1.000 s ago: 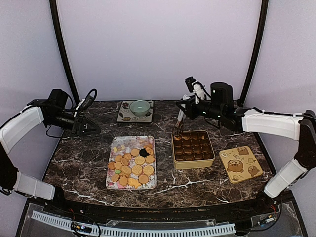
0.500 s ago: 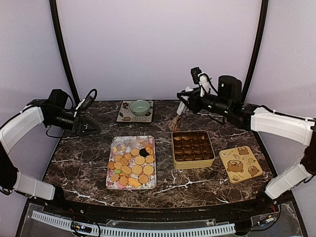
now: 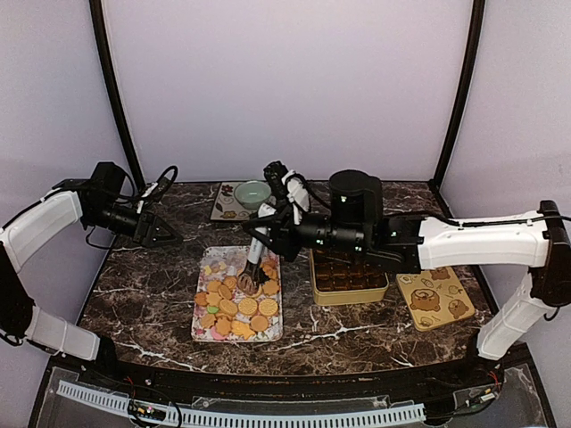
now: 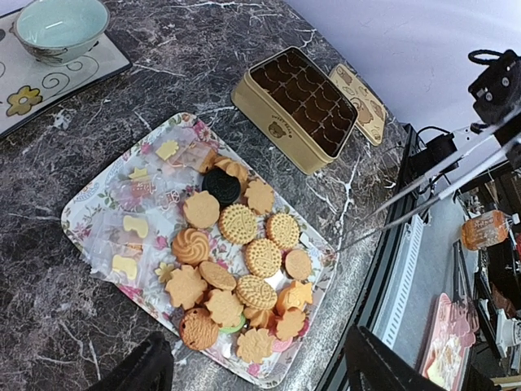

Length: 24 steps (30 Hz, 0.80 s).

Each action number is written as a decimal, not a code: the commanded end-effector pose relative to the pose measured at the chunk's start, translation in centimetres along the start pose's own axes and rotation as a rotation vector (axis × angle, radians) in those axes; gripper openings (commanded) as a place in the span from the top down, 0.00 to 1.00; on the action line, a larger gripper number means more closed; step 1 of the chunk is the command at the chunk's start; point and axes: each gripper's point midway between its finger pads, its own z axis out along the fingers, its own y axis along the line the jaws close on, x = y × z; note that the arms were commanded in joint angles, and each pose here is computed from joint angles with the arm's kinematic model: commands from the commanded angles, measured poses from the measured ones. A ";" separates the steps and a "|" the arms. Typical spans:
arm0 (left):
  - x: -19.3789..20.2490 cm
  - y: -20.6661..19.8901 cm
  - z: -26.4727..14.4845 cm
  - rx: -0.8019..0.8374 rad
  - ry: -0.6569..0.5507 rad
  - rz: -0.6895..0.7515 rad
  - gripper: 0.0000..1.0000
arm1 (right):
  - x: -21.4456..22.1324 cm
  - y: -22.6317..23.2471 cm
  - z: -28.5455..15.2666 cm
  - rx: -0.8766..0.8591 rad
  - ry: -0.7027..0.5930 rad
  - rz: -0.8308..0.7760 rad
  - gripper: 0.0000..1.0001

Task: Pack the cookies
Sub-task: Pick up the fake cookies from the plate.

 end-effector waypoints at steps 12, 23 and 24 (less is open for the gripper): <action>-0.2 1.2 -0.6 -0.062 0.007 -0.014 0.01 | 0.8 5.0 6.8 0.007 -0.046 -0.063 0.71; -0.3 1.0 -0.7 -0.059 -0.001 -0.012 0.01 | 2.7 5.7 8.7 0.029 -0.015 -0.107 0.68; -0.2 1.0 -0.7 -0.060 -0.001 -0.012 0.01 | 2.9 5.8 8.9 0.030 -0.011 -0.110 0.67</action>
